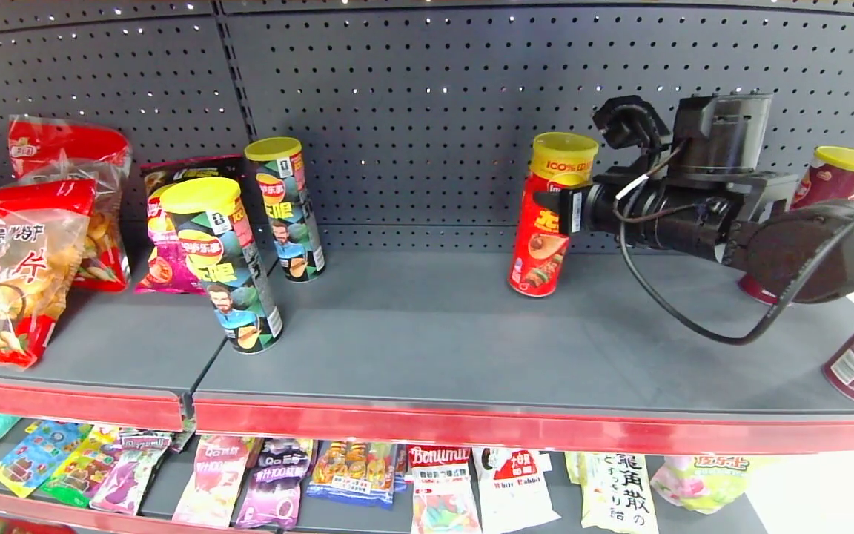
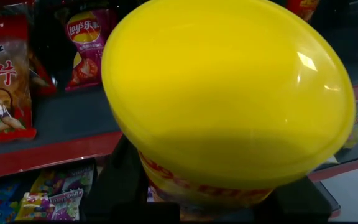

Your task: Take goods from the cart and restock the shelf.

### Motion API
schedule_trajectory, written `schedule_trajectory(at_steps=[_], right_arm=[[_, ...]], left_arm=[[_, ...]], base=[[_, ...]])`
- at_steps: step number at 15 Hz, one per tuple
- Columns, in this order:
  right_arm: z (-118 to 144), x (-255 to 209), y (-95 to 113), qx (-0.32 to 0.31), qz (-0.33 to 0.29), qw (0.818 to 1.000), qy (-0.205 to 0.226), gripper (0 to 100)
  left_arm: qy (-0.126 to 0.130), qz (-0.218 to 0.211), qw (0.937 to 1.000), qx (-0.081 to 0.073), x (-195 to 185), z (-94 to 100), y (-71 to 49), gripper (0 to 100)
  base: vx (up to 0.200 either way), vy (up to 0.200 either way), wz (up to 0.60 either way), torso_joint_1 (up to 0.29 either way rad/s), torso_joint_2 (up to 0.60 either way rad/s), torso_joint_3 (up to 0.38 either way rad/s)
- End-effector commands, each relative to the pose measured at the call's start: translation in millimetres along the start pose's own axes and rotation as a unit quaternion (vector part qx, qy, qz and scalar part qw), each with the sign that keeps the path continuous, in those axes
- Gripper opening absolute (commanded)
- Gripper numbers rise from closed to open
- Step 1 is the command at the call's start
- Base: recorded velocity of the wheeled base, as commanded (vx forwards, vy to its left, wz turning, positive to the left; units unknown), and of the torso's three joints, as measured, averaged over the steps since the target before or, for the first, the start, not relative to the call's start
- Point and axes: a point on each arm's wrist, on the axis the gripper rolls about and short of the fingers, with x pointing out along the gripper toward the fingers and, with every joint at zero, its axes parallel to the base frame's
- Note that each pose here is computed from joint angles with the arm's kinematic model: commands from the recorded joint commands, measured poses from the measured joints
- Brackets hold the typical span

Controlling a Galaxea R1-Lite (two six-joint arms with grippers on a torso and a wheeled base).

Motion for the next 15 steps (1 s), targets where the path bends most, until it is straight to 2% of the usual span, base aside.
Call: schedule_trajectory(at_steps=[1, 3, 7, 10, 15], right_arm=[[21, -35, 19, -0.003, -0.011, 0.999, -0.030, 0], [22, -60, 29, -0.004, -0.037, 0.999, -0.030, 0], [0, -105, 45, -0.009, -0.049, 0.999, -0.006, 0], [-10, -112, 62, 0.008, -0.079, 0.997, 0.006, 0], [-17, -116, 87, 0.005, -0.047, 0.999, 0.014, 0]], left_arm=[[0.001, 0.000, 1.0000, 0.000, 0, 0.1, 0.1, 0], [0.002, 0.000, 1.0000, 0.000, 1, -0.3, 0.1, 0], [0.009, -0.002, 1.0000, -0.002, 3, -3.4, 0.2, 0], [0.011, -0.003, 0.9999, -0.002, 3, -4.6, 0.2, 0], [0.006, -0.001, 1.0000, -0.001, 0, -5.4, -0.1, 0]], base=[[0.000, 0.000, 0.00, 0.000, 0.00, 0.000], [0.000, 0.000, 0.00, 0.000, 0.00, 0.000], [0.000, 0.000, 0.00, 0.000, 0.00, 0.000], [0.000, 0.000, 0.00, 0.000, 0.00, 0.000], [0.000, 0.000, 0.00, 0.000, 0.00, 0.000]])
